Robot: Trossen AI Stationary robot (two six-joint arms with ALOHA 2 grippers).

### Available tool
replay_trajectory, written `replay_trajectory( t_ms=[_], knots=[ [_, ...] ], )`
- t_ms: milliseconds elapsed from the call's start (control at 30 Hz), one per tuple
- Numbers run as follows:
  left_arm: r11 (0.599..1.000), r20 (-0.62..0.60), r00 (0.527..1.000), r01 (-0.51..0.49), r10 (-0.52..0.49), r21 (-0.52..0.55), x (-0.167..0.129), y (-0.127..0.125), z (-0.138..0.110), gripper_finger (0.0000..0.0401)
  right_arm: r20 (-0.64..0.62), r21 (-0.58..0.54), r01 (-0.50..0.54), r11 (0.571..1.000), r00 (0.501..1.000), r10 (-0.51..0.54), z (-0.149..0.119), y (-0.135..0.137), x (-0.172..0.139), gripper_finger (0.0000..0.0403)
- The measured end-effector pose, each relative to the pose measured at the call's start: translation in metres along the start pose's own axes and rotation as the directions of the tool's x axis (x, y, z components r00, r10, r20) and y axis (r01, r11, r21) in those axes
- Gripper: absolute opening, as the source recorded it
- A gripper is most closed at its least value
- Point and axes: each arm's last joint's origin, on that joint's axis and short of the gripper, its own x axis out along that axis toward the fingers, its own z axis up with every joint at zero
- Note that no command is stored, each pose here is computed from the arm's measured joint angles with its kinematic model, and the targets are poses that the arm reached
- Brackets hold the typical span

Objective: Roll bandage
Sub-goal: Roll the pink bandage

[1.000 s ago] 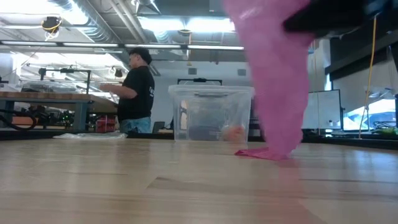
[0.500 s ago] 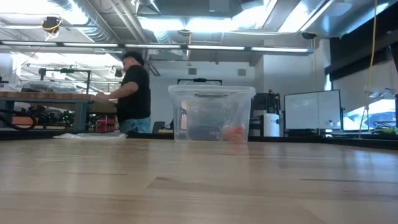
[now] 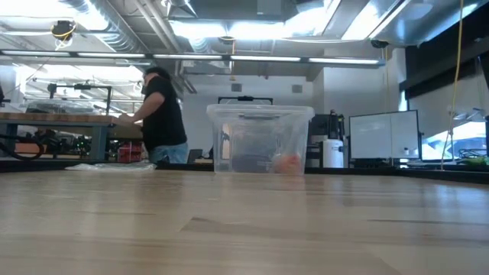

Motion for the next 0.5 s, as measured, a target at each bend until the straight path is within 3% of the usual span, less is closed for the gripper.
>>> replay_trajectory(
  t_ms=[267,500],
  knots=[
    [0.993,-0.071,0.994,0.087,-0.081,0.08,0.022,-0.038,-0.027,0.0005,0.077,-0.025,0.177,0.984,0.982,-0.175,0.035,-0.048,-0.004,0.0001],
    [0.95,0.01,0.955,0.295,-0.297,0.1,0.026,-0.063,-0.034,0.0005,0.083,-0.098,0.458,0.884,0.889,-0.451,0.066,-0.113,-0.022,0.0001]
  ],
)
